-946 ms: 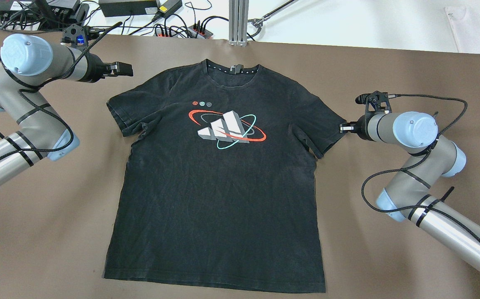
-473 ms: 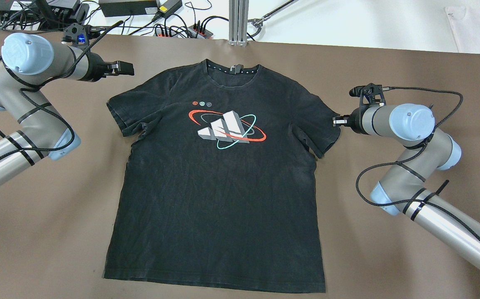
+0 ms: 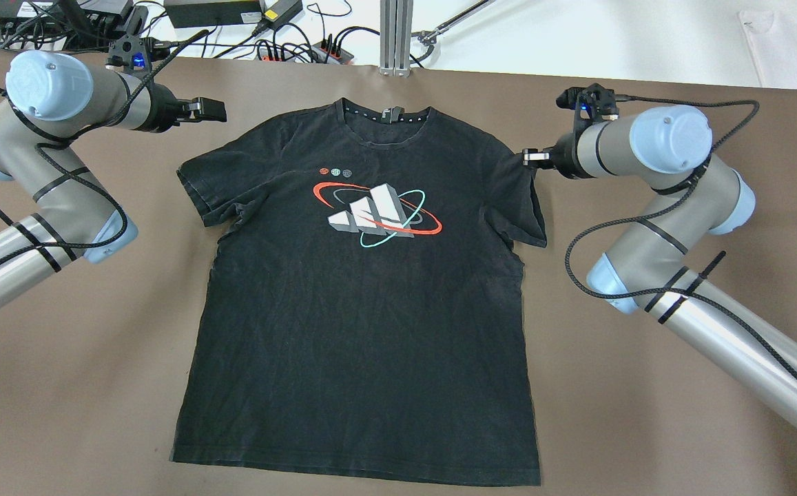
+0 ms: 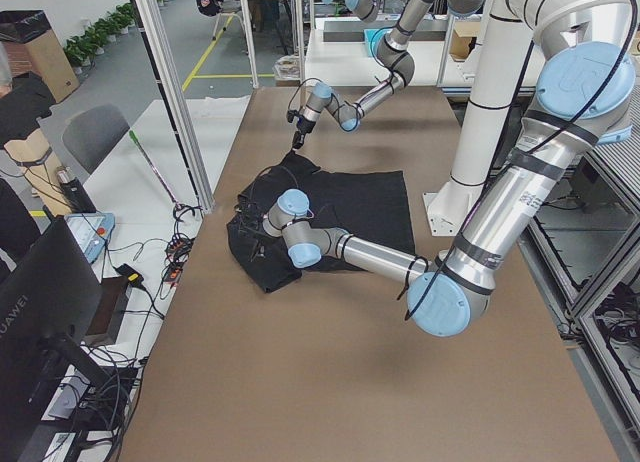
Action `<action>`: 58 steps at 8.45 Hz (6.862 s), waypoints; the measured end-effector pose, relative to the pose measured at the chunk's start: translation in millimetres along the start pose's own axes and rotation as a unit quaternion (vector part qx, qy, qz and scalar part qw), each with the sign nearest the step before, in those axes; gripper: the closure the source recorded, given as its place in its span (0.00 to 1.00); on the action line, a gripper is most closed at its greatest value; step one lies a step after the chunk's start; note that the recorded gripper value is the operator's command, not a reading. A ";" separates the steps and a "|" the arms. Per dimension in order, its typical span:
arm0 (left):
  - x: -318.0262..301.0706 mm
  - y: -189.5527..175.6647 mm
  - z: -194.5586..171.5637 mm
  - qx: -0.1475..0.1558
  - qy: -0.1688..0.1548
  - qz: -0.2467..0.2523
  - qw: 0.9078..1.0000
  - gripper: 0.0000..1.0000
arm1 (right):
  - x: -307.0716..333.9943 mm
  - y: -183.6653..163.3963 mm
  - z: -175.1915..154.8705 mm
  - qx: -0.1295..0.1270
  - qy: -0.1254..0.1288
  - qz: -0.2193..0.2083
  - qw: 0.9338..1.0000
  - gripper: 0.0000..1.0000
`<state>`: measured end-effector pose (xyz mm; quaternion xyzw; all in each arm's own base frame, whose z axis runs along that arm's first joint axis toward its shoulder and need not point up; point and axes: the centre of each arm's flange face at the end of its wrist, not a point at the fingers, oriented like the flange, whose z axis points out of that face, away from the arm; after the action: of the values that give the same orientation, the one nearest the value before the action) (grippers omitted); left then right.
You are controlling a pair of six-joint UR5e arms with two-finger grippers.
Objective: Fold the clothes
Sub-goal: 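Grasp the sleeve nearest the right gripper and fold it inward over the chest, then move the left gripper to the sleeve nearest it, then grasp the sleeve nearest the left gripper and fold it over the chest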
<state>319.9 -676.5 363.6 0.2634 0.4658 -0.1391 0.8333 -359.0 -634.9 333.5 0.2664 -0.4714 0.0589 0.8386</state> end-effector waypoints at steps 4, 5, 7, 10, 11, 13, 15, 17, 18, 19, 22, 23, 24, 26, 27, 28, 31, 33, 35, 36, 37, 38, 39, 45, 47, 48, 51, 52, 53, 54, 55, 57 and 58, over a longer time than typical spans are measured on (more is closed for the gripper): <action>-2.5 0.1 2.5 0.000 -0.004 0.000 1.000 0.00 | -114.3 -12.5 19.8 0.026 -0.003 0.025 0.999 1.00; -4.5 0.4 4.2 0.000 -0.006 0.000 1.000 0.00 | -143.7 -6.0 36.2 0.036 0.003 0.030 0.999 1.00; -7.1 0.5 7.3 0.000 -0.008 -0.001 1.000 0.00 | -170.8 7.6 60.1 0.050 0.018 0.031 0.998 1.00; 2.9 1.4 15.1 0.007 -0.011 0.000 1.000 0.00 | -172.2 20.7 72.7 0.056 0.030 0.028 0.998 0.06; 6.7 3.5 17.0 0.007 -0.011 0.001 1.000 0.00 | -167.1 24.6 74.4 0.057 0.031 0.028 0.997 0.06; 8.5 4.6 18.9 0.006 -0.011 0.001 1.000 0.00 | -159.5 28.9 71.7 0.062 0.021 0.029 0.997 0.06; 11.9 3.6 18.7 0.006 -0.009 0.002 1.000 0.00 | -150.6 30.2 61.0 0.060 0.009 0.030 0.998 0.06; 7.8 4.9 19.6 0.007 -0.008 0.017 1.000 0.00 | -128.9 21.7 47.4 0.046 -0.001 0.036 0.998 0.06; -1.0 7.8 22.6 0.009 -0.002 0.043 0.999 0.00 | -118.8 16.7 41.2 0.039 -0.005 0.039 0.998 0.06; -15.0 13.3 28.6 0.010 0.003 0.074 0.997 0.00 | -112.0 14.7 36.7 0.036 -0.007 0.040 0.999 0.06; -43.9 22.9 45.8 0.004 -0.007 0.146 0.989 0.00 | -98.7 18.1 34.7 0.033 -0.004 0.038 0.999 0.06; -48.7 23.9 48.5 0.001 -0.010 0.156 0.988 0.00 | -98.1 18.4 33.3 0.034 -0.005 0.039 0.999 0.06; -51.3 24.8 50.1 -0.001 -0.012 0.160 0.987 0.00 | -98.8 18.0 31.8 0.035 -0.006 0.039 0.999 0.06; -54.9 27.5 51.2 -0.007 -0.012 0.162 0.987 0.00 | -99.4 17.8 30.8 0.036 -0.006 0.037 0.999 0.06; -61.6 32.6 52.4 -0.017 -0.011 0.160 0.987 0.00 | -99.4 17.7 30.6 0.036 -0.006 0.037 0.999 0.06; -72.2 39.7 53.7 -0.027 -0.013 0.159 0.987 0.00 | -99.5 17.7 30.5 0.037 -0.006 0.036 0.999 0.06; -90.4 51.2 55.8 -0.038 -0.021 0.158 0.987 0.00 | -99.4 17.5 30.6 0.037 -0.005 0.035 0.999 0.06; -86.8 57.5 58.2 -0.041 -0.018 0.159 0.986 0.01 | -99.7 17.3 30.1 0.038 -0.006 0.034 0.999 0.06; -80.8 64.4 60.7 -0.044 -0.015 0.160 0.986 0.36 | -99.5 17.3 30.3 0.038 -0.005 0.034 0.999 0.06; -79.6 65.9 61.4 -0.045 -0.014 0.160 0.986 0.51 | -98.9 17.5 30.6 0.038 -0.005 0.034 0.999 0.06; -78.2 66.8 61.7 -0.045 -0.013 0.160 0.986 0.69 | -98.6 17.6 30.7 0.038 -0.005 0.034 0.999 0.06; -76.2 67.2 61.8 -0.045 -0.012 0.160 0.986 0.91 | -98.4 17.7 30.7 0.038 -0.005 0.035 0.999 0.06; -74.7 68.5 62.3 -0.046 -0.011 0.159 0.986 1.00 | -97.8 18.0 30.9 0.038 -0.004 0.035 0.999 0.06; -43.2 59.7 48.6 -0.039 0.012 0.144 0.989 1.00 | -97.6 18.4 30.0 0.038 -0.005 0.036 0.999 0.06; -19.2 49.0 46.4 -0.045 0.012 0.131 0.990 1.00 | -98.1 18.2 29.4 0.039 -0.005 0.037 0.999 0.06; 0.0 40.9 41.5 -0.048 0.011 0.119 0.992 1.00 | -98.3 18.2 28.8 0.039 -0.006 0.037 0.999 0.06; 62.2 15.8 18.9 -0.061 -0.007 0.092 0.994 1.00 | -94.5 21.2 25.4 0.040 -0.007 0.036 0.999 0.06; 82.6 8.2 14.4 -0.063 -0.011 0.078 0.995 1.00 | -93.2 22.0 25.3 0.039 -0.006 0.035 0.999 0.06; 103.2 2.1 10.8 -0.064 -0.013 0.061 0.996 1.00 | -92.1 22.6 25.4 0.039 -0.006 0.035 0.999 0.06; 127.0 2.7 9.9 -0.066 -0.014 0.045 0.997 1.00 | -91.1 23.1 25.6 0.039 -0.005 0.035 0.999 0.06; 152.0 8.2 12.0 -0.066 -0.016 0.032 0.997 1.00 | -89.4 24.1 26.1 0.038 -0.004 0.034 0.999 0.06; 203.3 26.5 26.7 -0.058 -0.027 0.009 0.998 1.00 | -86.1 25.7 27.1 0.037 -0.002 0.034 0.999 0.06; 224.7 36.5 34.7 -0.053 -0.031 0.003 0.998 1.00 | -82.7 27.4 28.1 0.036 0.000 0.034 0.999 0.06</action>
<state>480.2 -663.1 198.8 0.2159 0.4453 -0.1204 0.8606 -435.3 -613.0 287.9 0.2804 -0.4775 0.1048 0.8261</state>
